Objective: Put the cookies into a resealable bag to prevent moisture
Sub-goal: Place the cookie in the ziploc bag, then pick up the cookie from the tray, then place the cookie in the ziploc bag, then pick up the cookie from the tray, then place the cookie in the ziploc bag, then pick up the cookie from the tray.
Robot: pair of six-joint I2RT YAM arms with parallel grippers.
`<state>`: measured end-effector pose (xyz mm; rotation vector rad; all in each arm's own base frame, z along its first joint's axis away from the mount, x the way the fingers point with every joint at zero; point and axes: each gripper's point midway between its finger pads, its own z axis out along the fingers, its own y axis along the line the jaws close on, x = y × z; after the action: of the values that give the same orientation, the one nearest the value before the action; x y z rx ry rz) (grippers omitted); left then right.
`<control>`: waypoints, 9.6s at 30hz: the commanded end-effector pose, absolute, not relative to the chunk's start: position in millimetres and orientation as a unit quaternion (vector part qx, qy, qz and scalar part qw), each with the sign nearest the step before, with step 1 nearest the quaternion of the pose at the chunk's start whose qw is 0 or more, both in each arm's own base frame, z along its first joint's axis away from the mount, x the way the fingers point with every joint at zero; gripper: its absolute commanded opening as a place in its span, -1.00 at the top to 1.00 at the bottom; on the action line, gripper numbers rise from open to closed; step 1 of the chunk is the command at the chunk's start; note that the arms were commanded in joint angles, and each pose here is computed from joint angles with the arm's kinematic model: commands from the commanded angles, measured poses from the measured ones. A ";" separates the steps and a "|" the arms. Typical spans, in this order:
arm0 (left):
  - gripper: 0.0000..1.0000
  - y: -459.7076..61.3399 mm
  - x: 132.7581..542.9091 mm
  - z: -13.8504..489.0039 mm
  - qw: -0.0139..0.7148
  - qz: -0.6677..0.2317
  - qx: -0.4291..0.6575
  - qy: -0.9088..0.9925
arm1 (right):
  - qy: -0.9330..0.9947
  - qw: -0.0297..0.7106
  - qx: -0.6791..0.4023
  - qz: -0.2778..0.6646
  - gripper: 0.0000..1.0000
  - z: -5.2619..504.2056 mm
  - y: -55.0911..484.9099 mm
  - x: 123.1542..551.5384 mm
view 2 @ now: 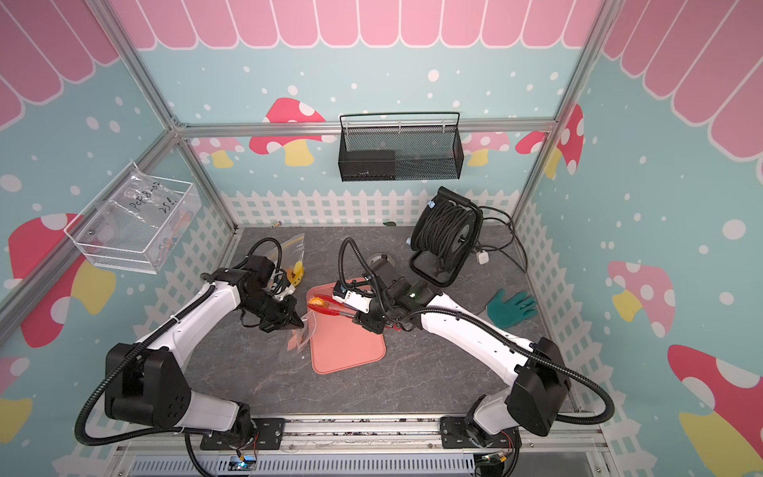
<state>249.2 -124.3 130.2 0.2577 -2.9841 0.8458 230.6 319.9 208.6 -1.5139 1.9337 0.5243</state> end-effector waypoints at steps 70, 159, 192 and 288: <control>1.00 -116.6 255.2 139.6 0.010 0.285 0.082 -0.955 | 0.716 0.188 -0.665 0.093 0.04 64.2 361.2 335.2; 1.00 -114.7 256.9 144.6 0.016 0.292 0.088 -0.952 | 0.769 0.204 -0.596 0.110 -0.16 80.2 301.2 320.6; 1.00 -111.8 250.6 137.0 0.029 0.281 0.085 -0.955 | 0.743 0.173 -0.645 0.050 -0.15 78.9 303.4 294.8; 1.00 -114.0 256.3 151.1 0.021 0.289 0.083 -0.954 | 0.767 0.251 -0.578 0.122 -0.27 94.4 317.4 361.4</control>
<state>256.9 -115.5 146.7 0.2795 -2.9421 0.8864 351.5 306.9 89.8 -1.5578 2.1380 0.3351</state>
